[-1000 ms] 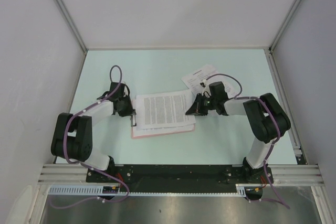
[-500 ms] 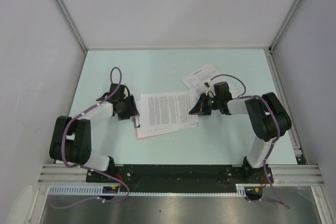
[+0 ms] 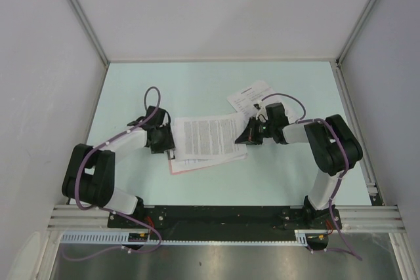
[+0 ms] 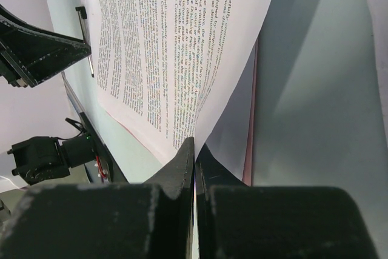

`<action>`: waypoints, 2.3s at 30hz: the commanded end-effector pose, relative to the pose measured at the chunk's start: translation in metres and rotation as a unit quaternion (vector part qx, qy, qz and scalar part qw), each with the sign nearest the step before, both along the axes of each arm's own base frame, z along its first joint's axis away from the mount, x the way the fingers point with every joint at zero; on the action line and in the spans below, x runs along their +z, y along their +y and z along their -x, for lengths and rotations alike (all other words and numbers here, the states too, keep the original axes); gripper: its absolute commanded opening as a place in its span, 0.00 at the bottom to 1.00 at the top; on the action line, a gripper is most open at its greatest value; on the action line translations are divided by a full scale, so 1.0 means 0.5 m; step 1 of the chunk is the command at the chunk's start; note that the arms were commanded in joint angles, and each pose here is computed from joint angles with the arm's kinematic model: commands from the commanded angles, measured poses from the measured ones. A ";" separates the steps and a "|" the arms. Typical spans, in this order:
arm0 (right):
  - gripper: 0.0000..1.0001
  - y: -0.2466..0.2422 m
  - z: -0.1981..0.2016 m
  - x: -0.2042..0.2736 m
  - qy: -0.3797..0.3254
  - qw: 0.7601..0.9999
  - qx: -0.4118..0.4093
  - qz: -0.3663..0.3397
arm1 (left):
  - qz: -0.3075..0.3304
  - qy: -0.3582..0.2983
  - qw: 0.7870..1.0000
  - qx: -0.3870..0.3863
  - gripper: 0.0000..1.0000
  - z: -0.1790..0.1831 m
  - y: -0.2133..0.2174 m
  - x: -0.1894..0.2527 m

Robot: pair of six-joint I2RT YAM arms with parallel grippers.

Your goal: Put the files into the folder

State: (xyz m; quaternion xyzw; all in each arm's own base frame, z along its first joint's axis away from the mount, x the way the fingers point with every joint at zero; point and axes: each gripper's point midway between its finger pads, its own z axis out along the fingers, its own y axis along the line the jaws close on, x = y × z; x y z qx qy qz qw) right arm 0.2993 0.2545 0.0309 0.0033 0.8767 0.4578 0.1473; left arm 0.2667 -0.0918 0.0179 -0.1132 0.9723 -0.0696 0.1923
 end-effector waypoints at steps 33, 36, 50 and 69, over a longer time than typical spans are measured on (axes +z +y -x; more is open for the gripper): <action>0.00 0.023 0.009 0.014 -0.013 1.000 0.018 -0.013 | -0.096 -0.004 0.995 0.021 0.45 -0.030 0.016 -0.009; 0.00 0.027 0.009 0.014 -0.013 1.000 0.018 -0.015 | -0.092 0.002 0.996 0.017 0.43 -0.023 0.012 -0.019; 0.00 0.022 0.020 -0.006 -0.003 1.000 0.022 0.001 | -0.014 -0.014 1.000 -0.001 0.00 -0.013 -0.014 -0.024; 0.00 0.011 0.019 -0.010 -0.024 0.998 0.060 0.014 | 0.044 -0.044 0.998 -0.031 0.00 -0.021 -0.016 -0.007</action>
